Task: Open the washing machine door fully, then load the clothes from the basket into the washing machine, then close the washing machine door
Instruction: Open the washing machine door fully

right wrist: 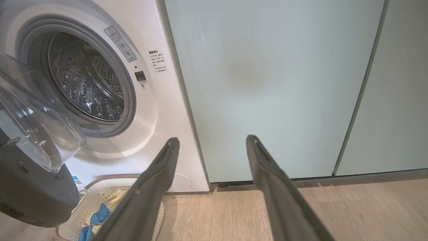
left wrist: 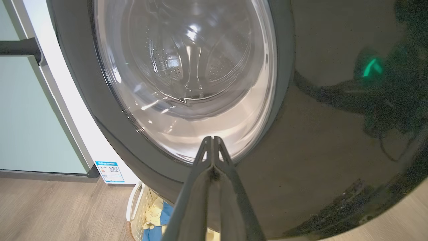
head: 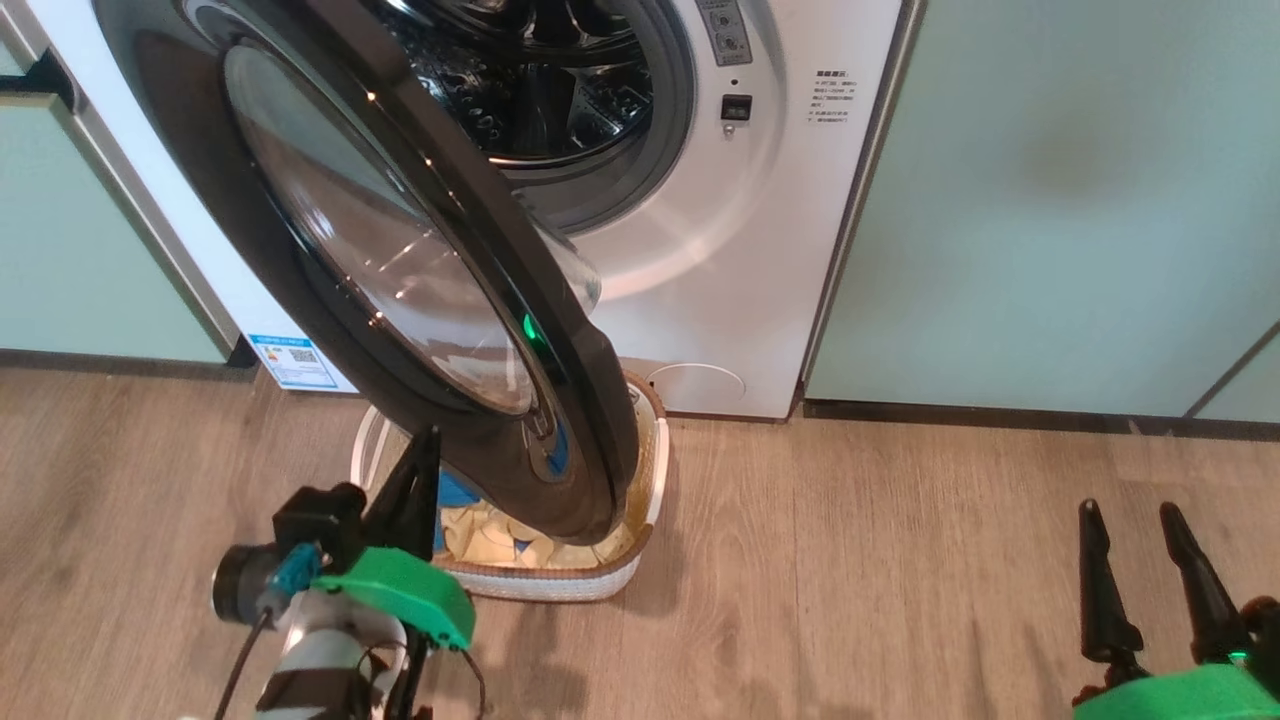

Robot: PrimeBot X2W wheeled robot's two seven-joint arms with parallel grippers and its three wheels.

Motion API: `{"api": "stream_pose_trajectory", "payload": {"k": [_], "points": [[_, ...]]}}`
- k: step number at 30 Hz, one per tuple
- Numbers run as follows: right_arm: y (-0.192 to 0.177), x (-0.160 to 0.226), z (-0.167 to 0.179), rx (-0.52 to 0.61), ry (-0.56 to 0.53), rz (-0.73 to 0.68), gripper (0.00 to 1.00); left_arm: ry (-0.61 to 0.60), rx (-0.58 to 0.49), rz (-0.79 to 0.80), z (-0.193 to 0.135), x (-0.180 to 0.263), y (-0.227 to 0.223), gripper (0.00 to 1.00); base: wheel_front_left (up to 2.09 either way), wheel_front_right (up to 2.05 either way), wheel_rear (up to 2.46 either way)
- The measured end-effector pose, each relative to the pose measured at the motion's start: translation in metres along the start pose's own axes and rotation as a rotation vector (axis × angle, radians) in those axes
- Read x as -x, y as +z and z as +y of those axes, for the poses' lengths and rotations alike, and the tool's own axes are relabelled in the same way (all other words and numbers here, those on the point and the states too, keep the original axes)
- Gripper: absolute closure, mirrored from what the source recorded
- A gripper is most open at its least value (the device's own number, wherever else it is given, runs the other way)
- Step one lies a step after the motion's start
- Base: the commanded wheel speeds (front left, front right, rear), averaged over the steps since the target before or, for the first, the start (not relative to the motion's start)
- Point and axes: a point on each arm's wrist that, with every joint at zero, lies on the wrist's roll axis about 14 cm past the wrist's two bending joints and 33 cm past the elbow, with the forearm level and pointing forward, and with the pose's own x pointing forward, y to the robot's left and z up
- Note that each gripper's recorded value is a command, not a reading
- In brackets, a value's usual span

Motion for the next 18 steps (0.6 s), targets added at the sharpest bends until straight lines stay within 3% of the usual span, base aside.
{"api": "stream_pose_trajectory", "payload": {"k": [7,18], "points": [[0.001,-0.001,0.002,0.001,0.006,-0.003,0.00,0.051,-0.022,-0.125,0.010,-0.005,0.041,1.00,0.00,0.00,0.00],[0.001,-0.003,-0.001,0.009,-0.002,-0.004,0.00,0.006,-0.090,-0.649,-0.017,0.007,0.207,1.00,0.00,0.00,0.00]]}}
